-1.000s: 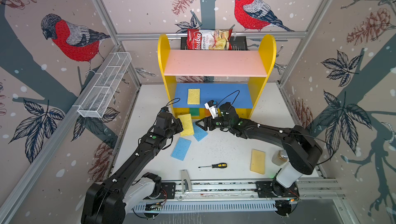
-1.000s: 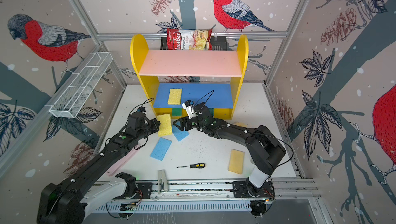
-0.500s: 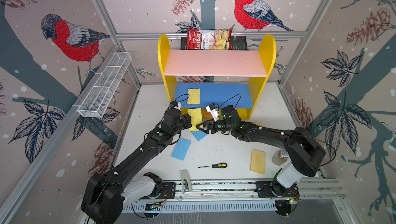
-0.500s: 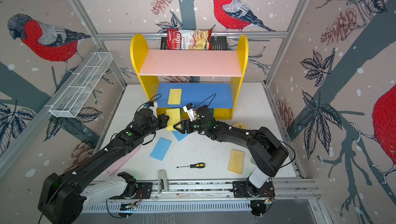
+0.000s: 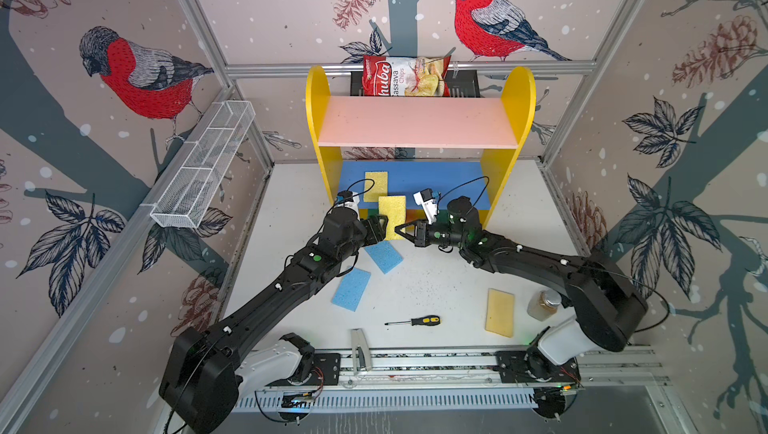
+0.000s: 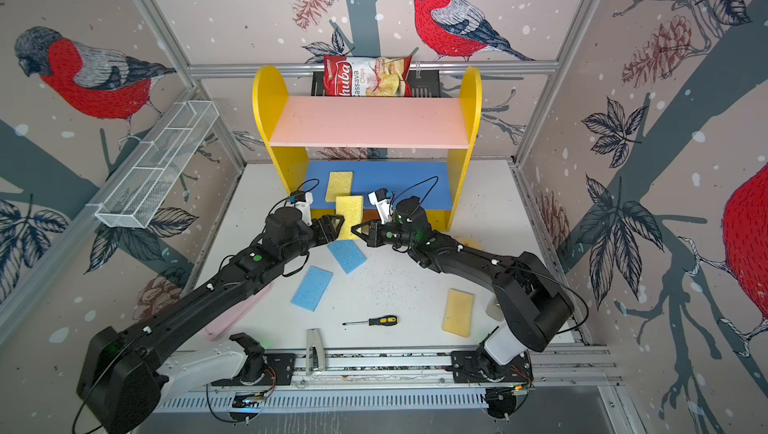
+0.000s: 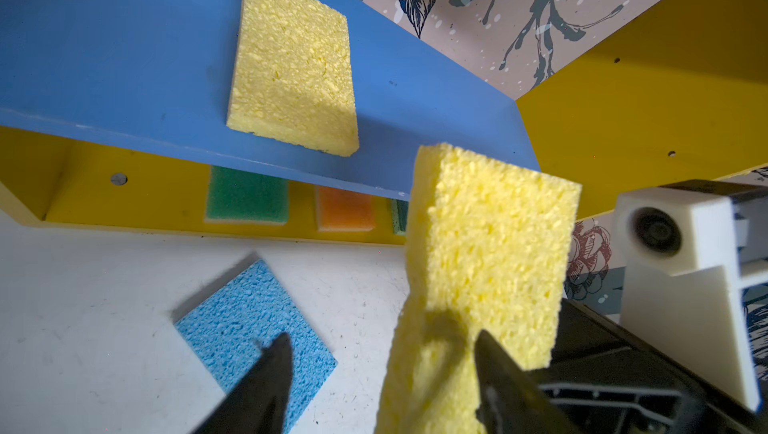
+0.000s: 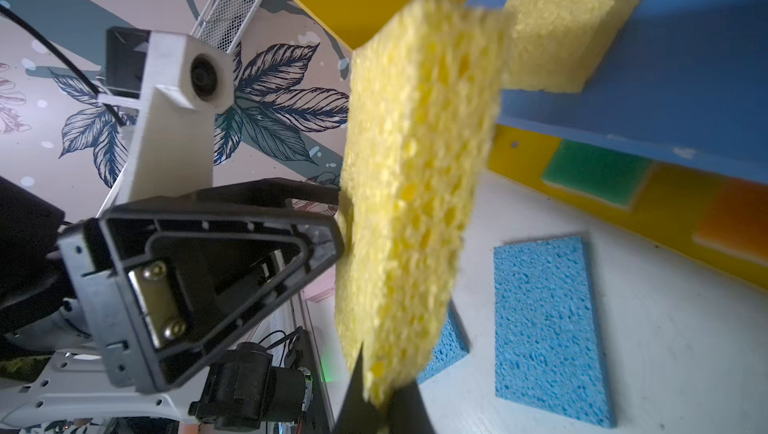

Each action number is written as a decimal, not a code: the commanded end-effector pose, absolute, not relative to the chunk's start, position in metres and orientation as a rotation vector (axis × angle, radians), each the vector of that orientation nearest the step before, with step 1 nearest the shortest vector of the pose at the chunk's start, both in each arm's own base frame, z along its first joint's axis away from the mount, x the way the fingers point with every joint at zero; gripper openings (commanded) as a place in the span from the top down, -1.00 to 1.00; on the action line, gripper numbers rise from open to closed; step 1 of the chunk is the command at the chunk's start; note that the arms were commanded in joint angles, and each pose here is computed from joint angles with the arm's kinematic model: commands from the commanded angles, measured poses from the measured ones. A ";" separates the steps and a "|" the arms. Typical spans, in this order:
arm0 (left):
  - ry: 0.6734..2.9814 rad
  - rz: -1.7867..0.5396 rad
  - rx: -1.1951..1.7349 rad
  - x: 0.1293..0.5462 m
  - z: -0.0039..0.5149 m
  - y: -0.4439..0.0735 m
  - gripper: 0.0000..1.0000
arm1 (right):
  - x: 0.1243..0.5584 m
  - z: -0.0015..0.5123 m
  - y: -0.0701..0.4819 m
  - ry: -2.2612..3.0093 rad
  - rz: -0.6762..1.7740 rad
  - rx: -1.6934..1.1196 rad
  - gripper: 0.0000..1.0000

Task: Place and organize the cleaning sponges onto the shelf
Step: 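Pass the yellow sponge from the left gripper into the right gripper, then carry the yellow sponge into the blue shelf with the right gripper while left withdraws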

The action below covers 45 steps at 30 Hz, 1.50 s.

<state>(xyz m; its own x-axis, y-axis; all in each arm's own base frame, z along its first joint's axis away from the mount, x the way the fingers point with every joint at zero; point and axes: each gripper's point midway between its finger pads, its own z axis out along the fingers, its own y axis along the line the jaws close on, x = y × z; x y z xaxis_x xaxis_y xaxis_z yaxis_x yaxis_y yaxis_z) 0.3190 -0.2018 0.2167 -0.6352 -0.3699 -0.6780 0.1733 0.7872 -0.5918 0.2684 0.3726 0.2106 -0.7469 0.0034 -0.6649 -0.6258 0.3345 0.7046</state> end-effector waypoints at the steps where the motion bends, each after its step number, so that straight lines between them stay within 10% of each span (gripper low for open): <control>1: 1.981 -0.860 -0.095 0.329 0.249 -0.211 -0.95 | 0.274 0.221 0.363 2.001 1.377 -0.556 1.00; 31: 1.656 -1.348 0.330 0.325 0.329 -0.299 -0.71 | 0.282 0.277 0.315 1.874 1.429 -0.674 1.00; 45: 1.687 -1.317 0.324 0.331 0.319 -0.301 1.00 | 0.281 0.280 0.310 1.844 1.474 -0.654 0.98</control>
<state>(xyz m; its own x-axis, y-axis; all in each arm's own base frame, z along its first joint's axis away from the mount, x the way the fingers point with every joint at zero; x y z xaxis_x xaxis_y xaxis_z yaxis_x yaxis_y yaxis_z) 0.3332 -0.2979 0.3084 -0.5552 -0.3256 -0.7654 0.6500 0.4043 -0.6435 0.2823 0.3083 0.2682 -0.6678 0.0079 -0.7443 -0.7157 0.2678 0.6450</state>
